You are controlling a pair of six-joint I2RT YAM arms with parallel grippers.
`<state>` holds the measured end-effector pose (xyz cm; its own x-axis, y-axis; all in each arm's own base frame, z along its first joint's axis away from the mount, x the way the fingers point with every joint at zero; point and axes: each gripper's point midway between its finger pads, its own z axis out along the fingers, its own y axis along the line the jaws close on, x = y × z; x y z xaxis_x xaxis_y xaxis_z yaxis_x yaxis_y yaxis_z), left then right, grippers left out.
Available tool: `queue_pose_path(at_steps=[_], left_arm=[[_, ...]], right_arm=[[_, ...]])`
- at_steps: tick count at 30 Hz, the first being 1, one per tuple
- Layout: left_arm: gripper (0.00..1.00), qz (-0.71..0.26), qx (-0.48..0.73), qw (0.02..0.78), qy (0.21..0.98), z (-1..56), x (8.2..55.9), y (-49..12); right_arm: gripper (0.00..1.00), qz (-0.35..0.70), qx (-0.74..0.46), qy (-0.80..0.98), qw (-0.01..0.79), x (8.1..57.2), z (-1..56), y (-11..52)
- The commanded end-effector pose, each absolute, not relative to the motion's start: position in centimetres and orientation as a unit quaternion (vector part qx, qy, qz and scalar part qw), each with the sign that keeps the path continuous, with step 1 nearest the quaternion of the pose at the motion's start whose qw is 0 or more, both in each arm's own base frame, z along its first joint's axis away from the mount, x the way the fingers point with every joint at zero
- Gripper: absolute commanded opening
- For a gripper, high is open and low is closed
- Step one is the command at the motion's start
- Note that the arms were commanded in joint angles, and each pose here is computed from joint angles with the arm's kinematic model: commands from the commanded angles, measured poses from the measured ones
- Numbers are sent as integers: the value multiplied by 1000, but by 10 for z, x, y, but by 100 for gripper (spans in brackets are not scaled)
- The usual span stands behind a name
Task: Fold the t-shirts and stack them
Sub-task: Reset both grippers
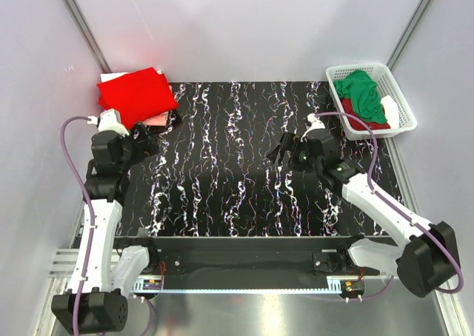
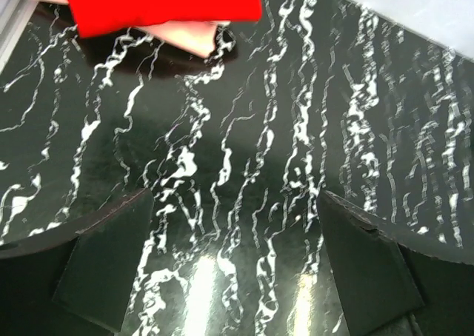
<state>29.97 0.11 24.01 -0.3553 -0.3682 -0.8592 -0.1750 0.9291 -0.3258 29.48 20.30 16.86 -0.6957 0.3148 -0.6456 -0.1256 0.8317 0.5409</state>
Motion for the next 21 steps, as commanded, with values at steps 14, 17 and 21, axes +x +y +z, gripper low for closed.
queue_pose_path(at_steps=[14,17,21], left_arm=[[99,-101,-131,521,837,205,300,-9],[99,-111,-122,520,838,203,302,-13],[99,-107,-125,521,837,204,303,-12]], right_arm=[[100,328,98,870,355,248,119,192],[100,328,95,875,343,249,113,196],[100,320,97,883,329,253,103,199]])
